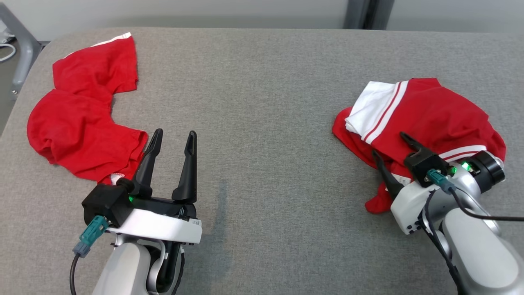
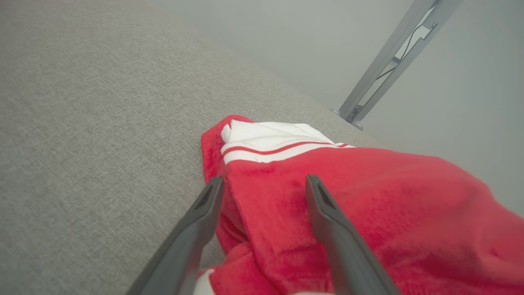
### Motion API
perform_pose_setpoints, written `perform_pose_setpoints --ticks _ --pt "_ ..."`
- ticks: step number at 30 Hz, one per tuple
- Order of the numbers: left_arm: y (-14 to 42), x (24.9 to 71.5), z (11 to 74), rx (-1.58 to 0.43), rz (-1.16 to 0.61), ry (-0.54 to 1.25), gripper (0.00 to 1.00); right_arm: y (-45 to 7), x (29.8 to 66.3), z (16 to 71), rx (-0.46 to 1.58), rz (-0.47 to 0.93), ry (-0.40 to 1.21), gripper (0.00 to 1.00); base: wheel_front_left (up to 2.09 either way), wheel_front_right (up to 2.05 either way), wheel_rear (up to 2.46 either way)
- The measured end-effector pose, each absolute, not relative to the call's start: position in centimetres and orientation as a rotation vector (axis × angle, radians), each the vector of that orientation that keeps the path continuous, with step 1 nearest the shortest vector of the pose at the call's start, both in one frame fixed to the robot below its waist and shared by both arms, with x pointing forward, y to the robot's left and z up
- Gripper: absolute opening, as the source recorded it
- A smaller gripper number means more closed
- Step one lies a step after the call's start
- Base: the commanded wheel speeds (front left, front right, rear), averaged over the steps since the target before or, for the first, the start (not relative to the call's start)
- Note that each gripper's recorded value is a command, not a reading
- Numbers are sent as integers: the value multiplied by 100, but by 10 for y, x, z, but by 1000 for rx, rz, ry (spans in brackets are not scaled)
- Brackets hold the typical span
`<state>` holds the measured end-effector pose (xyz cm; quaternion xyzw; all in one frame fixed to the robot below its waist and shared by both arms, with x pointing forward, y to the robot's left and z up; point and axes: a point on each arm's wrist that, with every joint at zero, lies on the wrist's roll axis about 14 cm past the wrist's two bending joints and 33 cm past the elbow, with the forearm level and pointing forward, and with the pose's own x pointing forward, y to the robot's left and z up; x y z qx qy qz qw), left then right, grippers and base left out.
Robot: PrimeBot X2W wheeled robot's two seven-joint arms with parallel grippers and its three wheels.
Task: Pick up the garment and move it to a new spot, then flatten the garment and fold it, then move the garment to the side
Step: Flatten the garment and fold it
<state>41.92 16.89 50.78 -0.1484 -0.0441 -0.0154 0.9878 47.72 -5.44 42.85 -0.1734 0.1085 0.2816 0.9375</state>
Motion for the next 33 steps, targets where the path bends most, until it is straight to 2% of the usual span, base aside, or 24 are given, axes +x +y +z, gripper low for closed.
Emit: perform_pose_setpoints --ticks 2,3,4,5,12,18,22,27,31,33 --pt "171 418 507 -301 -24 -86 100 -56 480 425 -359 570 236 100 0 0 0" --pt "172 418 507 -301 -21 -85 100 -57 480 424 -359 568 241 56 0 0 0" --pt "172 417 507 -300 -19 -85 100 -57 481 424 -361 568 241 22 0 0 0" --pt "172 417 507 -301 -18 -85 100 -56 482 425 -358 566 234 0 0 0 0" --pt "171 415 509 -304 -19 -88 100 -37 481 447 -284 583 150 0 0 0 0" --pt "170 414 513 -305 -25 -99 100 1 475 487 -186 659 42 0 0 0 0" --pt "168 413 516 -307 -30 -105 100 36 469 537 -99 742 -74 0 0 0 0" --pt "166 411 518 -310 -34 -111 100 61 462 629 72 820 -263 0 0 0 0" --pt "167 410 520 -312 -35 -115 100 53 462 695 207 826 -387 0 0 0 0" --pt "167 409 520 -314 -34 -116 100 37 473 706 256 784 -379 0 0 0 0"
